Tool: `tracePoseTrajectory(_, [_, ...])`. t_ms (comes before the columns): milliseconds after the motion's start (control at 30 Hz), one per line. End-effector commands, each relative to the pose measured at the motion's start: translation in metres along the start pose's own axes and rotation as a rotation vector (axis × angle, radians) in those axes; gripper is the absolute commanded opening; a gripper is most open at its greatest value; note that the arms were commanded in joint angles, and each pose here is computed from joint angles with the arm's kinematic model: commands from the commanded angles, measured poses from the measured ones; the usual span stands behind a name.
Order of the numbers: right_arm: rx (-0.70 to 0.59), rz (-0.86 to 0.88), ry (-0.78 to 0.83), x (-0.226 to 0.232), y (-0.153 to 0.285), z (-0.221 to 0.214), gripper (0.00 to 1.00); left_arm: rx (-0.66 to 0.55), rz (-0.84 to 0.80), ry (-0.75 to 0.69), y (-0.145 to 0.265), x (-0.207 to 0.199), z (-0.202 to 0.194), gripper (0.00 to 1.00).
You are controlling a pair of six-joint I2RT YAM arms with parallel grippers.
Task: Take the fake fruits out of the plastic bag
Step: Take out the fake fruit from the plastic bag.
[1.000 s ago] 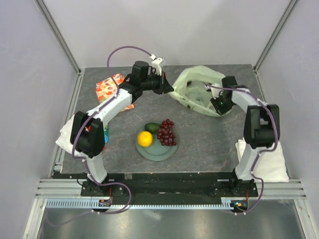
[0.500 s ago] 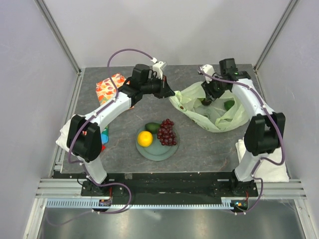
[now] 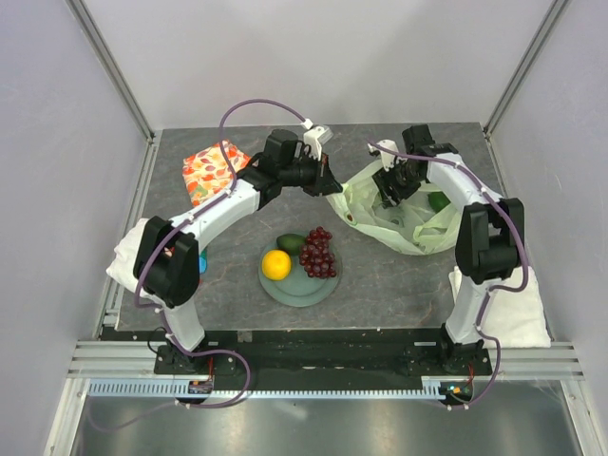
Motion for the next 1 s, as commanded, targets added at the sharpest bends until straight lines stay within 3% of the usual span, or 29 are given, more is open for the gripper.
tracePoseTrajectory(0, [-0.006,-0.11,-0.063,-0.03,-0.016,0.013,0.68,-0.036,-0.02,-0.063,-0.008,0.0,0.017,0.02])
tracePoseTrajectory(200, [-0.041,-0.185,-0.079,-0.052,-0.022,0.038,0.76,-0.028,-0.024,-0.06,-0.012,0.0,0.016,0.02])
tracePoseTrajectory(267, [-0.016,-0.172,-0.082,-0.051,-0.036,0.034,0.98,-0.026,-0.025,-0.06,-0.012,0.0,0.015,0.02])
tracePoseTrajectory(500, [0.008,-0.145,-0.066,-0.041,-0.073,0.039,0.97,-0.023,-0.021,-0.07,-0.011,-0.001,0.015,0.02])
tracePoseTrajectory(967, [0.073,-0.258,-0.065,-0.045,-0.048,0.017,0.93,-0.028,-0.018,-0.082,-0.013,-0.001,0.017,0.02])
Point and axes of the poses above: each gripper's point midway between its finger pads, its own y axis back along the fingers, its own x axis along the line the jaws close on, z = x × y, the point moved 1 cm from there along y, back along the fingers, and after that the axes turned 2 degrees about y, right-handed, at the moved point
